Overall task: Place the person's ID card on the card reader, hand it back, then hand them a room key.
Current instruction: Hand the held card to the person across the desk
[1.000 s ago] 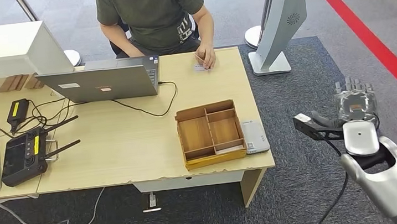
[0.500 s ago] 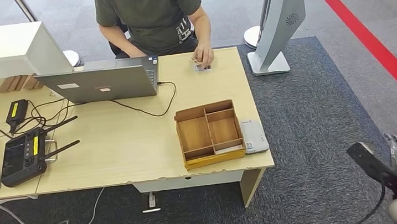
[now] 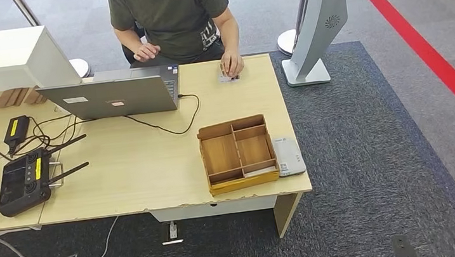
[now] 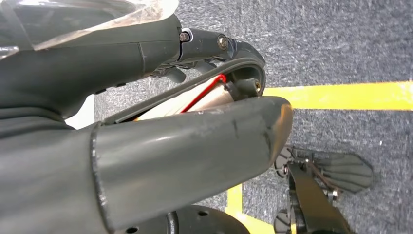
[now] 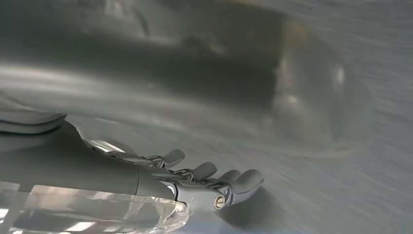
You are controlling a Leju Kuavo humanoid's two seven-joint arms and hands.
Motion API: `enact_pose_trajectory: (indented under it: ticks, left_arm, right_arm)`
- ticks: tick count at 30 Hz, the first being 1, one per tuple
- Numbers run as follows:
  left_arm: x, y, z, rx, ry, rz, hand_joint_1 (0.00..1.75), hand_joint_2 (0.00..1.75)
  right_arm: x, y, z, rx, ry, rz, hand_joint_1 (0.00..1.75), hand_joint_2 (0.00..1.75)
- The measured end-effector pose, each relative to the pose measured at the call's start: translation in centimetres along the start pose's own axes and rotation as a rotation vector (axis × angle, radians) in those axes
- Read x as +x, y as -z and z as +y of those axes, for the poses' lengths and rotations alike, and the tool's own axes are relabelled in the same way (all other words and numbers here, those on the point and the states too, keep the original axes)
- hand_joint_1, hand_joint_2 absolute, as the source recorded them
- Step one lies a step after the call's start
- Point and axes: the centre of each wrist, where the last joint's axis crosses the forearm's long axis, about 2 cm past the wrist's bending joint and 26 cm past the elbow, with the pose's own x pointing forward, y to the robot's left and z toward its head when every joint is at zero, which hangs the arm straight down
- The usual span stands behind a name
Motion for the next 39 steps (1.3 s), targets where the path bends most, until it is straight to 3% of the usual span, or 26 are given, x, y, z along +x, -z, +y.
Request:
enact_pose_trajectory:
  ticks: [3, 10, 32, 36, 39]
  left_arm:
    - [0.1, -0.1, -0.4, 0.016, -0.009, 0.003, 0.0, 0.0]
    - [0.2, -0.2, -0.8, 0.019, -0.022, 0.013, 0.0, 0.0]
    - [0.2, -0.2, -1.1, 0.049, -0.111, 0.063, 0.0, 0.0]
    - [0.2, -0.2, -1.1, 0.055, -0.112, 0.058, 0.0, 1.75]
    - [0.2, -0.2, -1.0, 0.058, -0.11, 0.05, 0.0, 1.75]
  right_arm:
    - [-1.6, -2.0, 4.0, 0.067, -0.007, 0.145, 0.0, 0.0]
    - [-2.7, -4.2, 7.5, 0.167, 0.012, 0.152, 0.0, 0.0]
    - [-3.4, -4.8, 8.5, 0.275, -0.037, 0.19, 0.0, 0.0]
    - [-3.5, -4.8, 8.5, 0.28, -0.038, 0.193, 0.0, 0.0]
    - [-3.5, -4.8, 8.5, 0.288, -0.048, 0.186, 0.0, 0.0]
